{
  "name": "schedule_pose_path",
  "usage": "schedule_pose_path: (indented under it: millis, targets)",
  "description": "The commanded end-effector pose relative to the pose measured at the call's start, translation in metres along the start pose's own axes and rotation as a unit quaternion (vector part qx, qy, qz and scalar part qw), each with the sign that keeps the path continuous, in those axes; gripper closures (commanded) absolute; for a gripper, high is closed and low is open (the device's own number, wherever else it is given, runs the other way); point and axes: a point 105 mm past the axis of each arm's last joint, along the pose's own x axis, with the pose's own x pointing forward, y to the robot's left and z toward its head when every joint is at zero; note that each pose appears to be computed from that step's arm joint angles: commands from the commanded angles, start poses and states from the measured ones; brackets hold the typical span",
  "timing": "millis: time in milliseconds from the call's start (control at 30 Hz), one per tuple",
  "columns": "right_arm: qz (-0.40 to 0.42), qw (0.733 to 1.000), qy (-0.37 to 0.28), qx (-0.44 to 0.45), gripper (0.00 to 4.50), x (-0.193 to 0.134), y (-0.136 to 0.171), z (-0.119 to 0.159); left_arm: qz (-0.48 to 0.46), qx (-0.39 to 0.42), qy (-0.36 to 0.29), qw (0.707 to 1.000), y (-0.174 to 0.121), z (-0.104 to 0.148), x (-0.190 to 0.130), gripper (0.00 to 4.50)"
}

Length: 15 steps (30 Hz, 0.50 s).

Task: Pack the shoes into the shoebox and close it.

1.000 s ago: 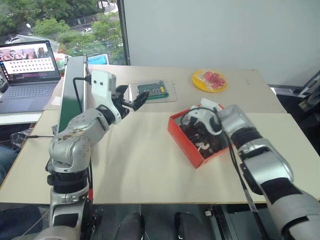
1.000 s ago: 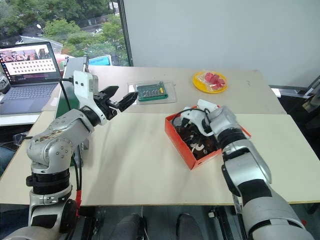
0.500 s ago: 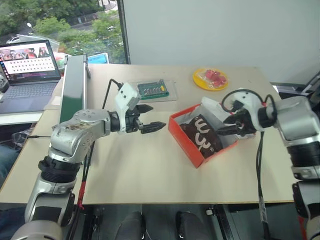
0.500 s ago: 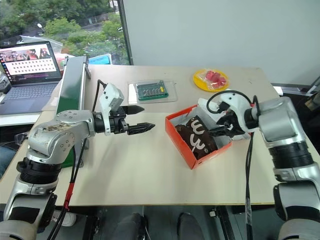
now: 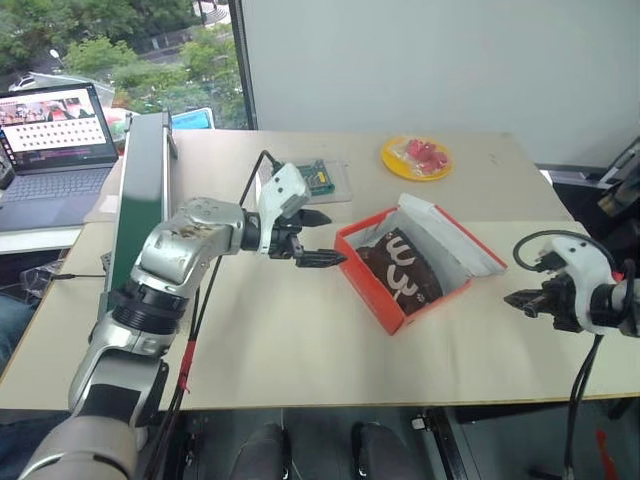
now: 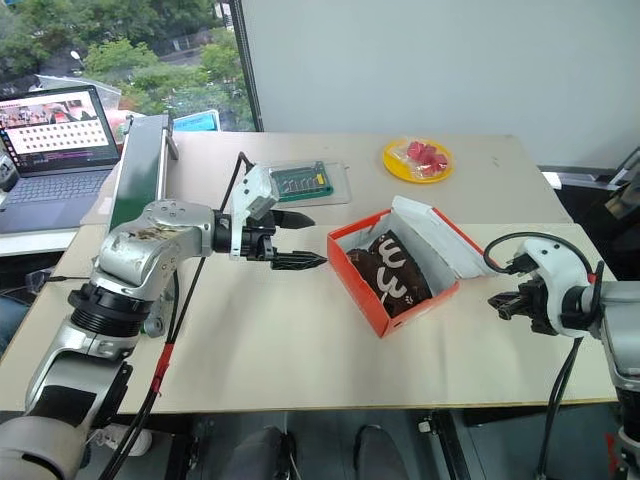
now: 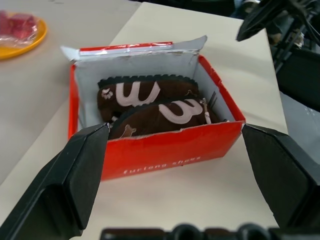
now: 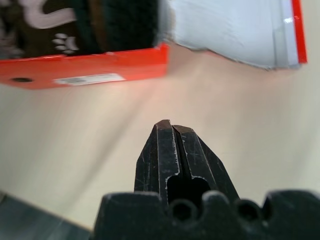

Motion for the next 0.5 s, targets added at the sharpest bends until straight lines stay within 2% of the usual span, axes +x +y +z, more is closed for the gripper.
schedule_pose_path:
  millis: [33,200,400,500]
  targets:
    - [-0.027,0.999,-0.024,-0.006,4.43,0.021,-0.010,-0.002,0.006,0.030,-0.007,1.000,0.003,0.014,-0.005,0.00]
    - [-0.056,0.997,-0.045,-0.003,4.43,0.067,-0.021,-0.008,0.024,0.031,-0.002,0.999,0.005,0.014,-0.013,0.00]
    - [-0.078,0.995,-0.053,-0.022,4.43,0.096,-0.031,-0.021,0.056,0.029,0.004,0.998,0.009,0.010,-0.025,0.00]
    - [-0.107,0.988,-0.107,-0.037,4.43,0.106,-0.038,-0.011,0.063,0.025,0.004,0.998,0.007,0.009,-0.029,0.00]
